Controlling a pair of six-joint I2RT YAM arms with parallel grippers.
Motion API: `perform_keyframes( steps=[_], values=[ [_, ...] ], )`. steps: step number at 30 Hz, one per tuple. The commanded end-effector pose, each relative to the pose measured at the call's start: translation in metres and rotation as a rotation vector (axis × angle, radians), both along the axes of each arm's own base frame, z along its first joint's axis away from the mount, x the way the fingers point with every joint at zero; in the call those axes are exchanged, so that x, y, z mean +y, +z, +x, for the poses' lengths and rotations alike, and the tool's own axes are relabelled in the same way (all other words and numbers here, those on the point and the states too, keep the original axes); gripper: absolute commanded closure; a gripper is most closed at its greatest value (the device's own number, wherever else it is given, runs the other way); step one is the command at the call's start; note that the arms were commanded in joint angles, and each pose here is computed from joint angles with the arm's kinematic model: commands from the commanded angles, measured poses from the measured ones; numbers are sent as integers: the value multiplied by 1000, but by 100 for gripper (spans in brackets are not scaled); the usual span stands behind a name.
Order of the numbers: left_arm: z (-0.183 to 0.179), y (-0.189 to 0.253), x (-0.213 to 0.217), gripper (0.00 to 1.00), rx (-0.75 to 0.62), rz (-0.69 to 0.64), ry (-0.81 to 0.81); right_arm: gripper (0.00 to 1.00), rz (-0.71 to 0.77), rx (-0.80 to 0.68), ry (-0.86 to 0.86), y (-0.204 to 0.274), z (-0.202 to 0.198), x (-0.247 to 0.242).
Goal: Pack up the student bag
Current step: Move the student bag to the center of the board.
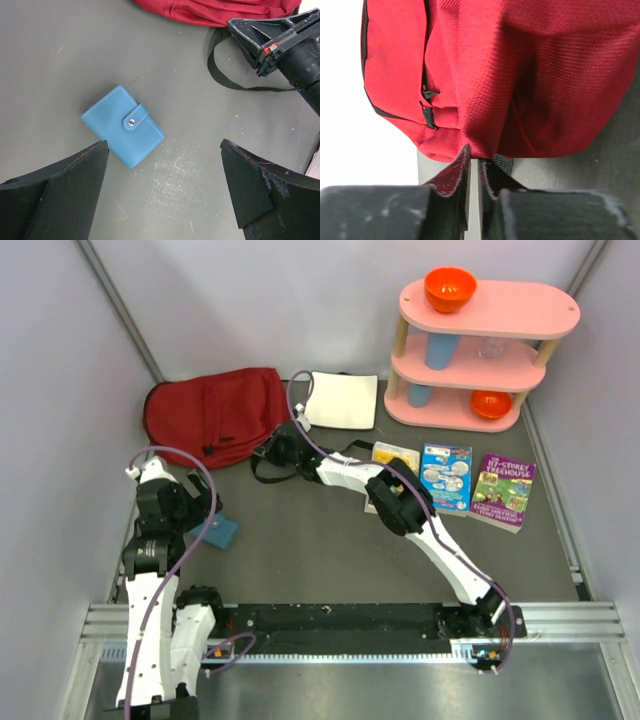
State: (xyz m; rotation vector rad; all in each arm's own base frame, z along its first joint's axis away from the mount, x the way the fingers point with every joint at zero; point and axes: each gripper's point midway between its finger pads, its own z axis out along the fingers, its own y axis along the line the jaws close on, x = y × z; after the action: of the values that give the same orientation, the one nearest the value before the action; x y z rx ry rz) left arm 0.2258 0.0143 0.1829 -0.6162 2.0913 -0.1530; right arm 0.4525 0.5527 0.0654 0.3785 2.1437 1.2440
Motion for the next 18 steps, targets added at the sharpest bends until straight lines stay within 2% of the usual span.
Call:
perform_keyframes(
  steps=[1, 6, 8, 12, 17, 18],
  values=[
    [7, 8, 1, 1, -52, 9, -11, 100, 35, -106, -16, 37, 27, -8],
    [6, 11, 3, 1, -64, 13, -3, 100, 19, -209, 22, 91, 21, -19],
    [5, 16, 5, 1, -84, 17, 4, 100, 12, -242, 79, 107, 13, -22],
    [2, 22, 9, 1, -118, 24, 26, 100, 4, -352, 195, 167, -8, -32],
    [-2, 29, 12, 1, -155, 35, 50, 100, -93, -451, 259, 202, -30, -68],
    [-2, 29, 12, 1, -157, 34, 49, 100, -130, -430, 262, 185, -33, -78]
  ],
)
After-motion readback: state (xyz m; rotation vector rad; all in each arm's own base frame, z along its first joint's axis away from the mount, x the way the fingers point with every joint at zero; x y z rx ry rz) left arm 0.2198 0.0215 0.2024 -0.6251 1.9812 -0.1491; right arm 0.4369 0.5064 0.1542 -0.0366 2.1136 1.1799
